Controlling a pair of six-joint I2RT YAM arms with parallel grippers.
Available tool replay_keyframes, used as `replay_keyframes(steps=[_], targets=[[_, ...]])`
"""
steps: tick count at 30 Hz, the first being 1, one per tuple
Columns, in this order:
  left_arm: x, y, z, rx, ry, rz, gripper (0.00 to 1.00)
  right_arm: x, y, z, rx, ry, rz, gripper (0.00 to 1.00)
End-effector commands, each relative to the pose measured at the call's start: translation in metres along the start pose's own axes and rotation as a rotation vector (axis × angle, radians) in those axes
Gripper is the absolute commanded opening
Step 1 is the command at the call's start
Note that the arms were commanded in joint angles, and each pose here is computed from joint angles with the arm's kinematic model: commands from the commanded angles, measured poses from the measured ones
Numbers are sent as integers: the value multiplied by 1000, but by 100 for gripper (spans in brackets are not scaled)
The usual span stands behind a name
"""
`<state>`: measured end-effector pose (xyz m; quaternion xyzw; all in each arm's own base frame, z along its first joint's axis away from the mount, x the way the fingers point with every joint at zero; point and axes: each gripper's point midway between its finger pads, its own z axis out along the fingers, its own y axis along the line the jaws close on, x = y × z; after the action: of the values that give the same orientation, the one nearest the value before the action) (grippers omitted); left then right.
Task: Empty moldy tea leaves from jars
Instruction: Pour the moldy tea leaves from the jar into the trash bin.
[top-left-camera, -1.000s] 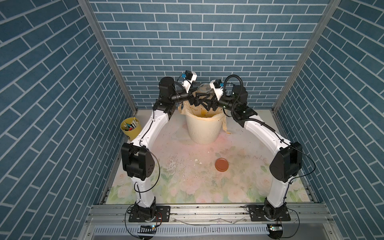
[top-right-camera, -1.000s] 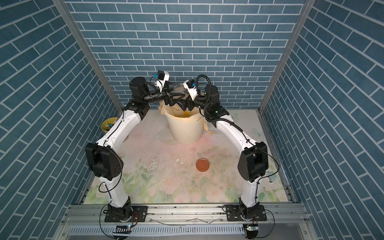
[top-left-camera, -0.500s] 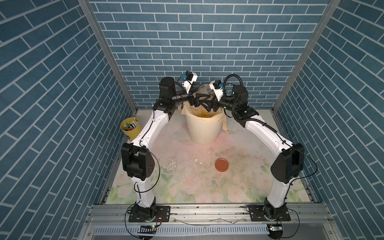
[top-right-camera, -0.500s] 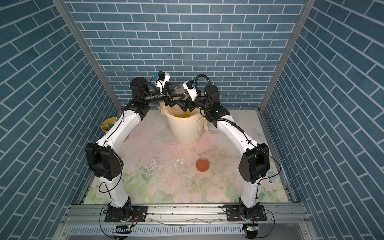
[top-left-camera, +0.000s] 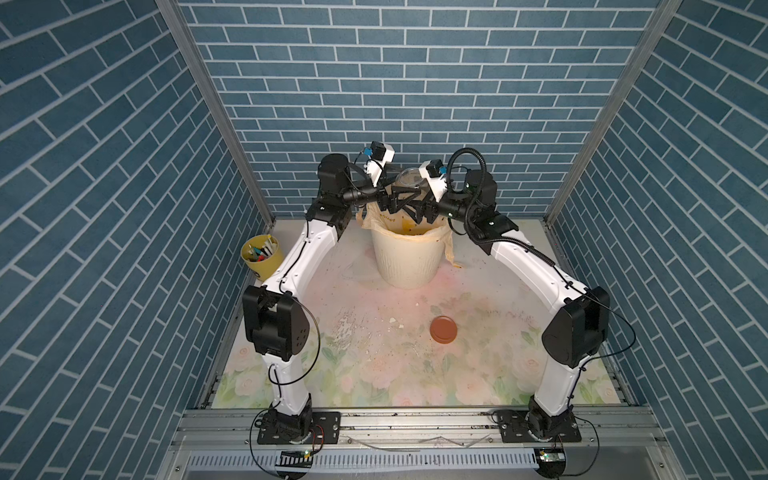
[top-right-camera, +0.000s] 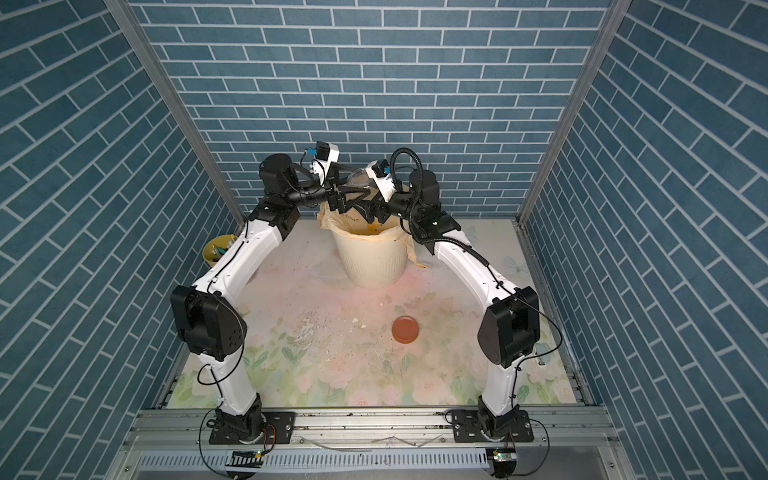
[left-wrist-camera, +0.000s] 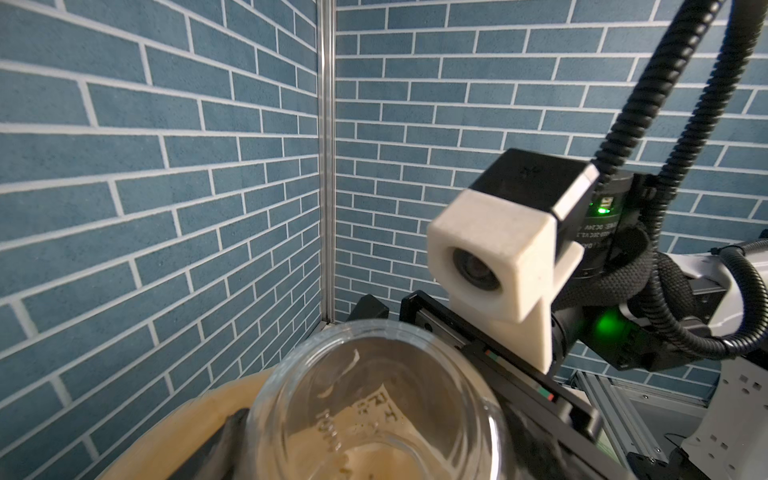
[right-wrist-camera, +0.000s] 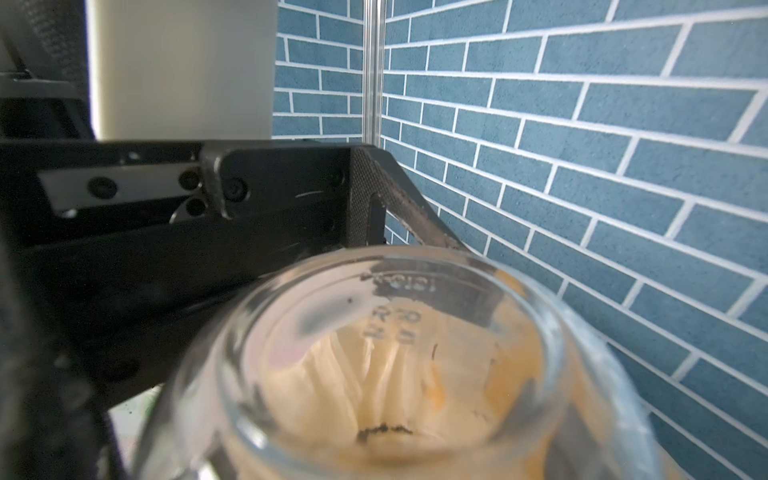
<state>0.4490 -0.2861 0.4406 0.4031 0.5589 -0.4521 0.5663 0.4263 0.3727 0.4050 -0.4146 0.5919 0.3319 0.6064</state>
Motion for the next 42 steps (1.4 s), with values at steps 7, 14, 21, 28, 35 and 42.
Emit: replay_keyframes(steps=[7, 14, 21, 28, 35, 42], targets=[[-20, -13, -7, 35, -44, 62, 0, -29, 24, -8, -52, -36, -100, 99], [-25, -8, -13, 7, -60, 77, 0, -22, 16, -13, 1, -3, -80, 99], [-39, 7, -20, -83, -96, 116, 0, -18, 6, -25, 32, 23, -29, 99], [-54, 13, -25, -140, -159, 144, 0, -7, -1, -34, 94, 53, -6, 99], [-13, 28, -23, -185, -93, 86, 0, -5, -7, -66, 195, 60, 6, 99], [-29, 24, -11, -240, 76, 146, 0, -27, -11, -99, 281, 18, -13, 99]])
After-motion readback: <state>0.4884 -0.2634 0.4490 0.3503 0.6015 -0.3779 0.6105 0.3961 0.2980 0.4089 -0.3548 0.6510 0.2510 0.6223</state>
